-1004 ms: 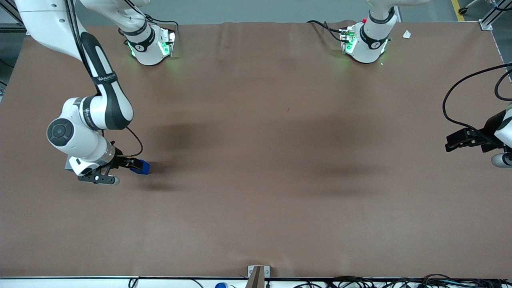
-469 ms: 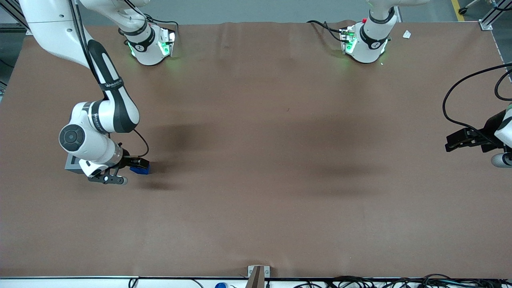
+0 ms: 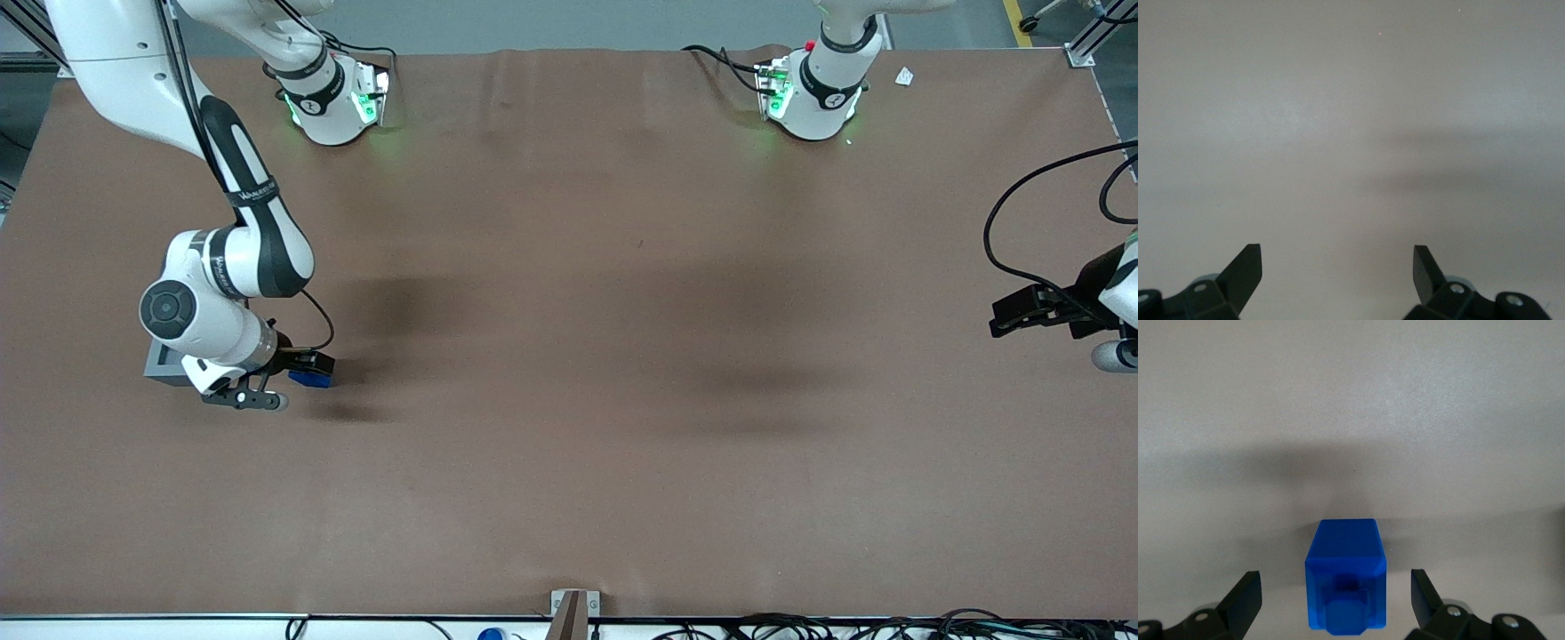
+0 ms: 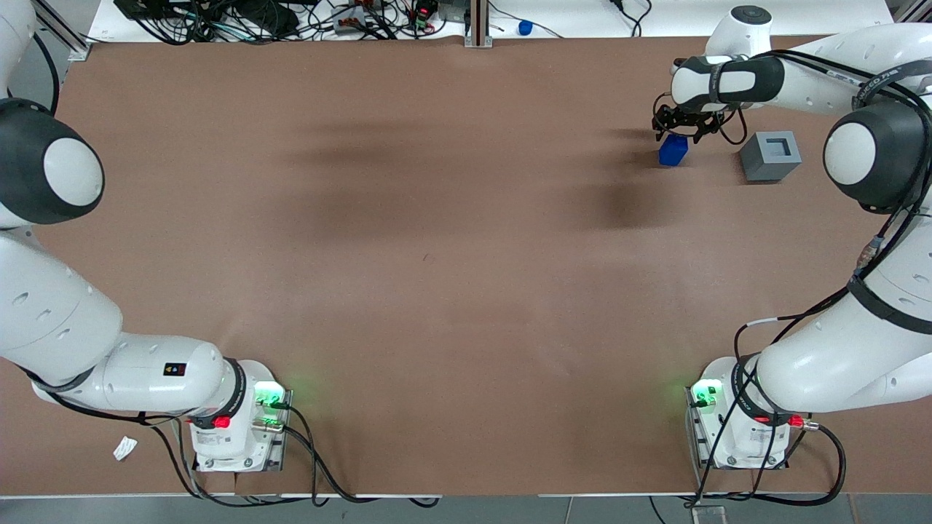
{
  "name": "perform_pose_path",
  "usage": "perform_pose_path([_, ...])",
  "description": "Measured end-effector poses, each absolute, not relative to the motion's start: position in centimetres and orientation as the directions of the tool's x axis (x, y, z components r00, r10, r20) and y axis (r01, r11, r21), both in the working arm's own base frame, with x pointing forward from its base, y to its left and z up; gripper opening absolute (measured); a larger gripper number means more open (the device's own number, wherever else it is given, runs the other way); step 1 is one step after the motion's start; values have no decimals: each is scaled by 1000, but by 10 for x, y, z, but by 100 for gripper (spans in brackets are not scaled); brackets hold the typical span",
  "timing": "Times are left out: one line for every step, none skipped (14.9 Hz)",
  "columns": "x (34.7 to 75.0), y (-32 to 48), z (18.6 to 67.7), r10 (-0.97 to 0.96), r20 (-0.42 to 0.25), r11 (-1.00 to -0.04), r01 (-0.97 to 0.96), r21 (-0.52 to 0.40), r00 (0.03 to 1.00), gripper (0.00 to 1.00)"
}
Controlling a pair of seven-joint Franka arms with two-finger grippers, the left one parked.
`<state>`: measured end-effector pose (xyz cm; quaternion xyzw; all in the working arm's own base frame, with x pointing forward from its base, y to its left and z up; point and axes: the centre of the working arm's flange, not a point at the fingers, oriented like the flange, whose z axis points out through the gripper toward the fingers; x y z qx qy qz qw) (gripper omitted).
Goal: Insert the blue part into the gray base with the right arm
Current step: 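Close the right gripper on the blue block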
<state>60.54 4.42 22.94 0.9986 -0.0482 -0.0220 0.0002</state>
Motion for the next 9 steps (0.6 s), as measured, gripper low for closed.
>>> perform_pose_path([605, 44, 228, -93, -45, -996, -92, 3, 995, 95])
perform_pose_path([605, 43, 227, -89, -46, -996, -89, 3, 995, 93])
perform_pose_path([605, 43, 227, -87, -45, -996, -87, 4, 995, 90])
perform_pose_path([605, 42, 227, -86, -45, -996, -86, 4, 995, 86])
perform_pose_path([605, 42, 227, -86, -45, -996, -86, 4, 995, 78])
perform_pose_path([605, 42, 227, -86, -44, -996, -86, 4, 995, 78])
perform_pose_path([605, 42, 227, -85, -44, -996, -85, 4, 995, 74])
perform_pose_path([605, 42, 227, -85, -44, -996, -85, 4, 995, 65])
perform_pose_path([605, 42, 227, -85, -44, -996, -85, 4, 995, 61])
